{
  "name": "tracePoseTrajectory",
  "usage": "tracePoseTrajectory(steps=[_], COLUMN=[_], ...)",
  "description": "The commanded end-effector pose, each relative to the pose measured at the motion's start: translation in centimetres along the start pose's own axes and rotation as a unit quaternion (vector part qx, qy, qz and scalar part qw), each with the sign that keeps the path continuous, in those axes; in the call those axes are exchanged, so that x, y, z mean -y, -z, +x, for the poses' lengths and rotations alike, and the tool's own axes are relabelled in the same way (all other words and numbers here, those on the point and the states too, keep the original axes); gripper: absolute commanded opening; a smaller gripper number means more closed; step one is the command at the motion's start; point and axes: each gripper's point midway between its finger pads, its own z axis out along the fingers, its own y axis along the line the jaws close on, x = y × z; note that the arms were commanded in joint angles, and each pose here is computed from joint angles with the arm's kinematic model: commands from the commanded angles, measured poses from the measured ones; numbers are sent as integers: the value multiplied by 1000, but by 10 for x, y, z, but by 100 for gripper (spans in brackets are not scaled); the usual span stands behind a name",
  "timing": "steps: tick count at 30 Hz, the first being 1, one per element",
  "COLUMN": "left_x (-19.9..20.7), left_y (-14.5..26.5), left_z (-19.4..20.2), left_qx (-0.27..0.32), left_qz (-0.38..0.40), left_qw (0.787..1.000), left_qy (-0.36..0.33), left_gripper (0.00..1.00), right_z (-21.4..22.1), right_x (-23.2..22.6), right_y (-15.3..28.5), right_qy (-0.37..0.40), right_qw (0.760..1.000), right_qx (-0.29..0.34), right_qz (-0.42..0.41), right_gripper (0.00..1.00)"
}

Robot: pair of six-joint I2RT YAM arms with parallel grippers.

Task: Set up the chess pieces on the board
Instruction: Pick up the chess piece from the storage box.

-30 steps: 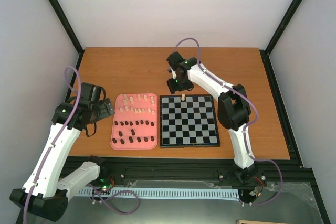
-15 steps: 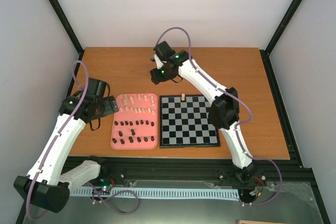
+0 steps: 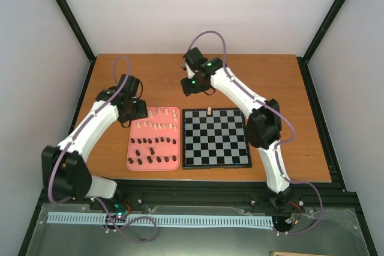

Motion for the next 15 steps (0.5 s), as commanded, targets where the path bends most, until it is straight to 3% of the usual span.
tracePoseTrajectory(steps=[1,15], left_x=[37,68], left_y=[-13,-74], left_z=[-35,-52], left_qx=[20,-36], left_qz=[54,38], left_qw=[998,997], left_qy=[-34,-56], left_gripper=[66,56], right_z=[-9,18], right_x=[48,105], right_y=[43,59], right_qy=[-40,-72], right_qw=[998,995], right_qx=[39,24], right_qz=[35,67], right_gripper=[59,59])
